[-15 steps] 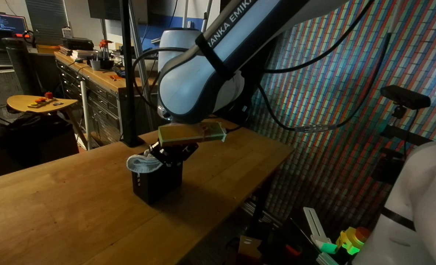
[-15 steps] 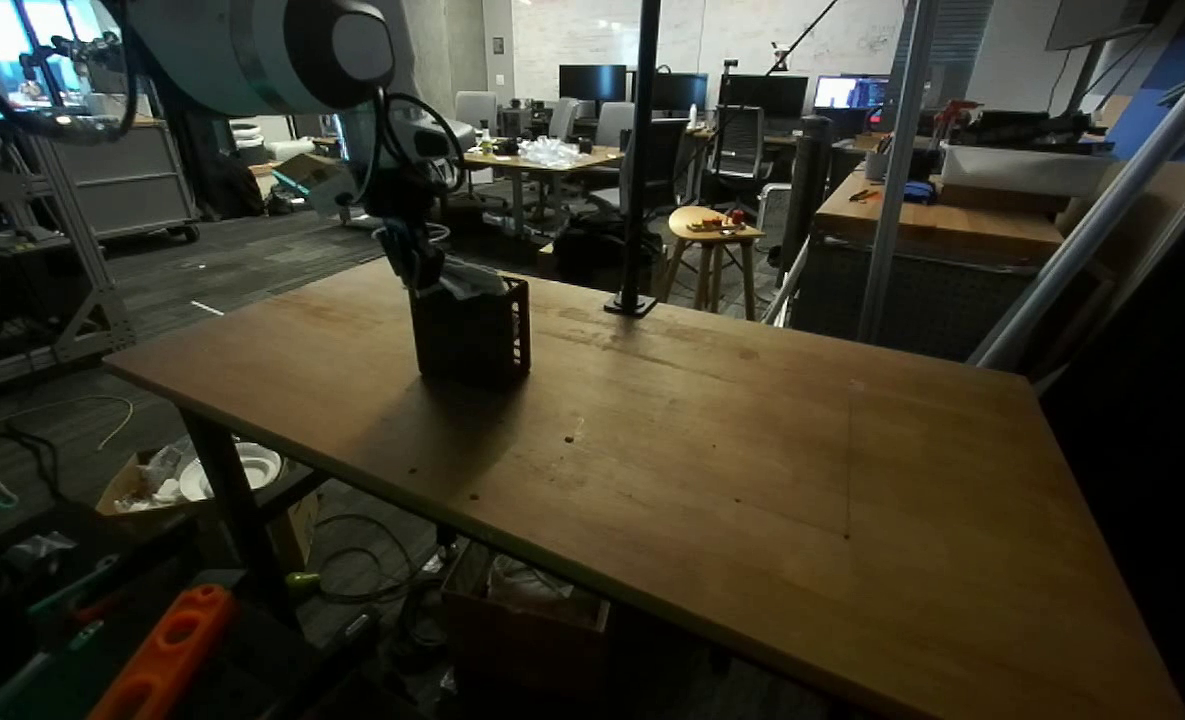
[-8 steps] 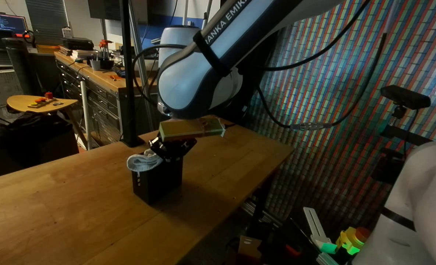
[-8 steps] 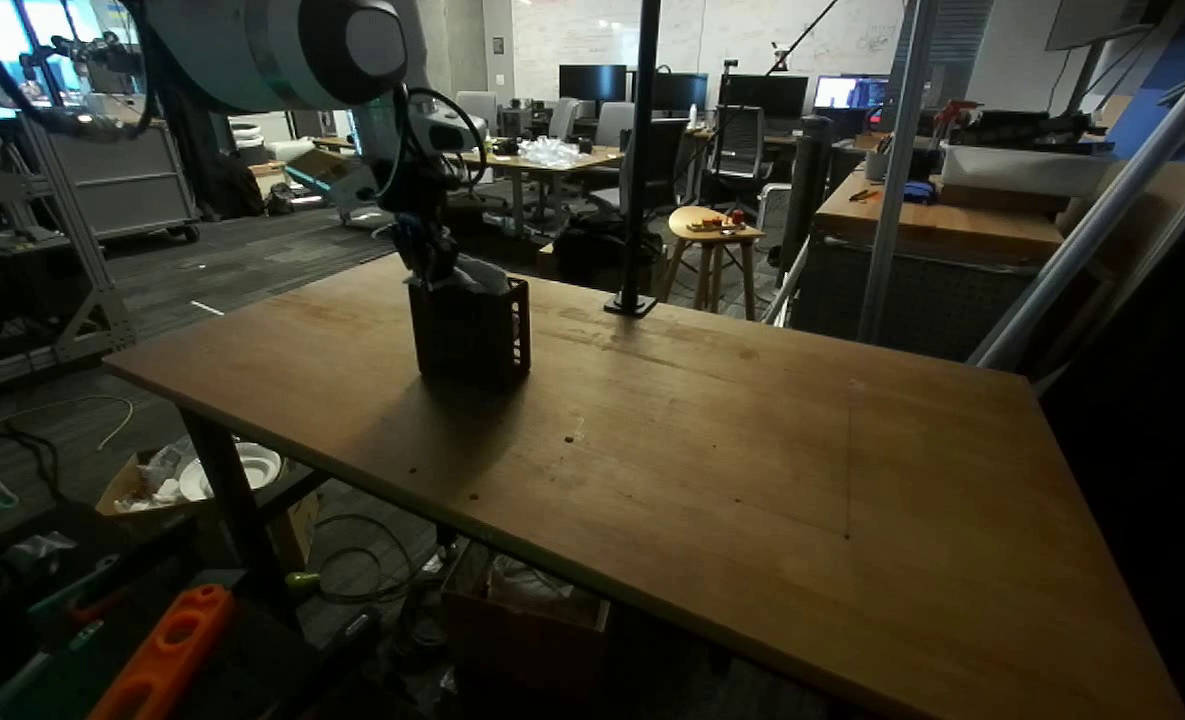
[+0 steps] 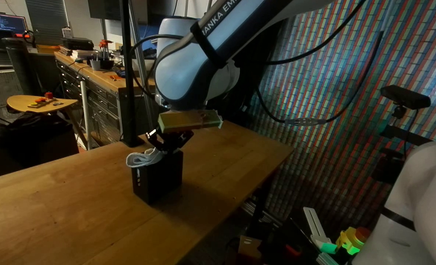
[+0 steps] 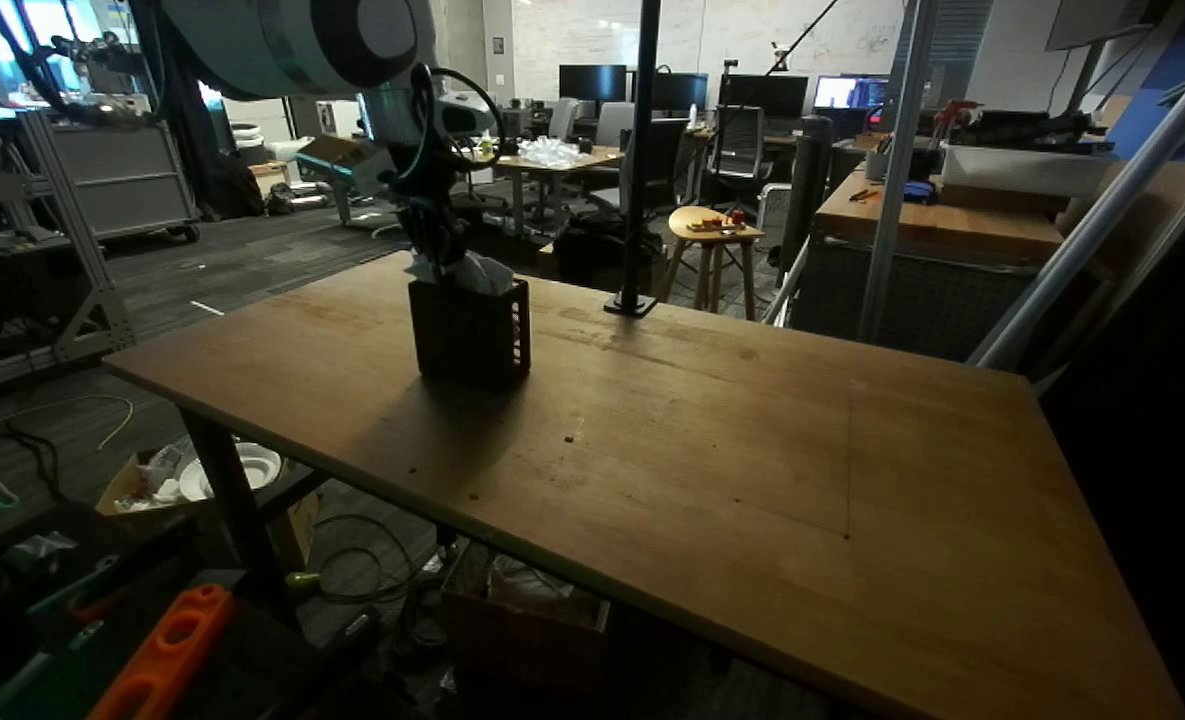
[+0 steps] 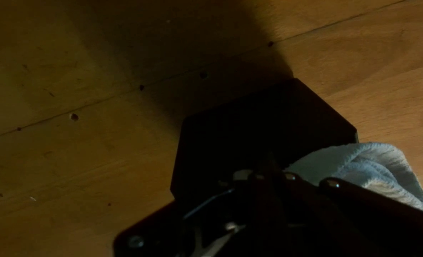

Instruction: Place the white towel in the basket

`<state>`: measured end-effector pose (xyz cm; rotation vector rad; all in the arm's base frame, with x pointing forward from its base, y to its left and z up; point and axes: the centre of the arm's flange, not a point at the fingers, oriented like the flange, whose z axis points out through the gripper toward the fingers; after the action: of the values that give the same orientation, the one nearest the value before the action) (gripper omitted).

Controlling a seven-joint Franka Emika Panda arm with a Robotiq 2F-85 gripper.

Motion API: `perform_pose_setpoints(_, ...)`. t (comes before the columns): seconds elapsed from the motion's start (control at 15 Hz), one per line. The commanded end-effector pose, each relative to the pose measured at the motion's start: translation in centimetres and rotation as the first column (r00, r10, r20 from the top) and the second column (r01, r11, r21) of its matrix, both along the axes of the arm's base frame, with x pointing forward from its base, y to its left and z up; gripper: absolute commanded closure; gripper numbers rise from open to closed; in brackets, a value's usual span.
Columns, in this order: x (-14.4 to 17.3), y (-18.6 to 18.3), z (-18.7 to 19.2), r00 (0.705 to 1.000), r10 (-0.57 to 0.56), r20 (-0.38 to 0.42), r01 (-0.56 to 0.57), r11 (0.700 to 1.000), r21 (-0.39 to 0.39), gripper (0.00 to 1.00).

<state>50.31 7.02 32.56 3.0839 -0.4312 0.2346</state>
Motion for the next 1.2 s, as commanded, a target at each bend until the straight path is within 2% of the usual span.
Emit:
perform_pose_setpoints(0.0,1.4,0.1,0.8,0.999,0.043,0.008,-0.043,0.999,-0.014,1.0)
perform_pose_setpoints(0.6,4.9,0.5,1.8,0.991,0.129,0.039,-0.128,0.991,-0.025,1.0)
perform_pose_setpoints(1.13,6.9,0.6,-0.2,0.979,0.203,0.019,-0.203,0.979,-0.017,1.0)
